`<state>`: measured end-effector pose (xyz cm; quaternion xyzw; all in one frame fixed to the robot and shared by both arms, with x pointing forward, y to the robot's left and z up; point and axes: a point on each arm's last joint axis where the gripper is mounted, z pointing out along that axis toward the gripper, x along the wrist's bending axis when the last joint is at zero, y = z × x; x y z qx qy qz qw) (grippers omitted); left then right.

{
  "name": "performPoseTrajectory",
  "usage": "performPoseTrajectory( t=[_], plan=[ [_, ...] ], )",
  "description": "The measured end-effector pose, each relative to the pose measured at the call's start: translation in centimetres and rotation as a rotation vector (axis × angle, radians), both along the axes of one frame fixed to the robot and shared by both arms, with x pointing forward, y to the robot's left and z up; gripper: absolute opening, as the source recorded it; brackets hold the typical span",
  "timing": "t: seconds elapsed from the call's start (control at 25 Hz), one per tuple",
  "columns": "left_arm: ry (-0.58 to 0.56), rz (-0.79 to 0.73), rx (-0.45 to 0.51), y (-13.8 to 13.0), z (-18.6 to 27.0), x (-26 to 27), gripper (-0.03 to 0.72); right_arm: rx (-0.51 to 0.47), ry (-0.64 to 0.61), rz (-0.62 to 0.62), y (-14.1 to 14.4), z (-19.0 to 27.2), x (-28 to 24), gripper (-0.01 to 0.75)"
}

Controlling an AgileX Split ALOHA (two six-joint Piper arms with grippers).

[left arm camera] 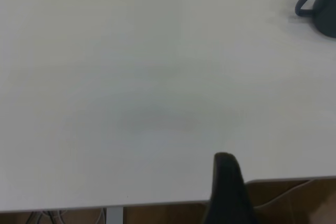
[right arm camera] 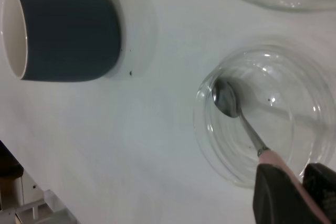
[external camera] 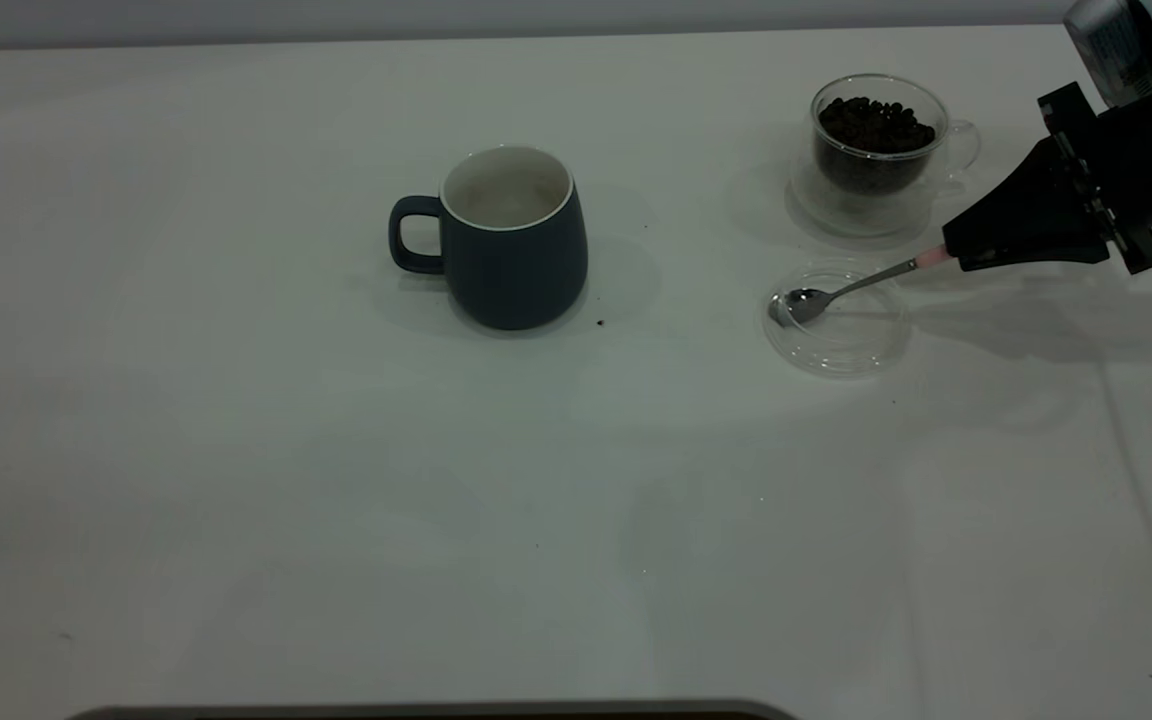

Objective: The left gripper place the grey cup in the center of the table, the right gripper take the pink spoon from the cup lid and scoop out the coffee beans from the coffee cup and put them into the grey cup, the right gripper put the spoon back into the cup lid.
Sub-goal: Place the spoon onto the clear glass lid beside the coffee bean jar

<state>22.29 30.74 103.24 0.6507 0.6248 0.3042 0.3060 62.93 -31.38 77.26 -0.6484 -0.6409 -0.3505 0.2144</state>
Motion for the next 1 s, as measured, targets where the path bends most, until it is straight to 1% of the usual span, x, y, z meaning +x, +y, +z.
performPoseTrajectory(
  t=[0.2, 0.32, 0.44, 0.56, 0.8, 0.92, 1.0],
  plan=[
    [0.000, 0.000, 0.000, 0.0, 0.0, 0.0, 0.567, -0.007, -0.002, 0.001, 0.0, -0.1, 0.0, 0.108],
    [0.000, 0.000, 0.000, 0.0, 0.0, 0.0, 0.567, -0.023, -0.010, 0.020, -0.1, -0.1, 0.0, 0.141],
    [0.000, 0.000, 0.000, 0.0, 0.0, 0.0, 0.567, -0.063, -0.019, 0.025, -0.3, -0.5, 0.0, 0.211],
    [0.000, 0.000, 0.000, 0.0, 0.0, 0.0, 0.567, -0.103, -0.023, 0.014, -0.6, -0.9, 0.0, 0.320],
    [0.000, -0.001, 0.002, 0.0, 0.0, 0.0, 0.567, -0.171, -0.038, -0.014, -1.1, -1.3, 0.3, 0.492],
    [0.000, -0.001, 0.001, 0.0, 0.0, 0.0, 0.567, -0.254, -0.088, -0.035, -1.6, -0.7, 0.9, 0.552],
    [0.000, -0.001, 0.001, 0.0, 0.0, 0.0, 0.567, -0.317, -0.142, -0.041, -1.8, 0.3, 1.6, 0.570]
  ],
)
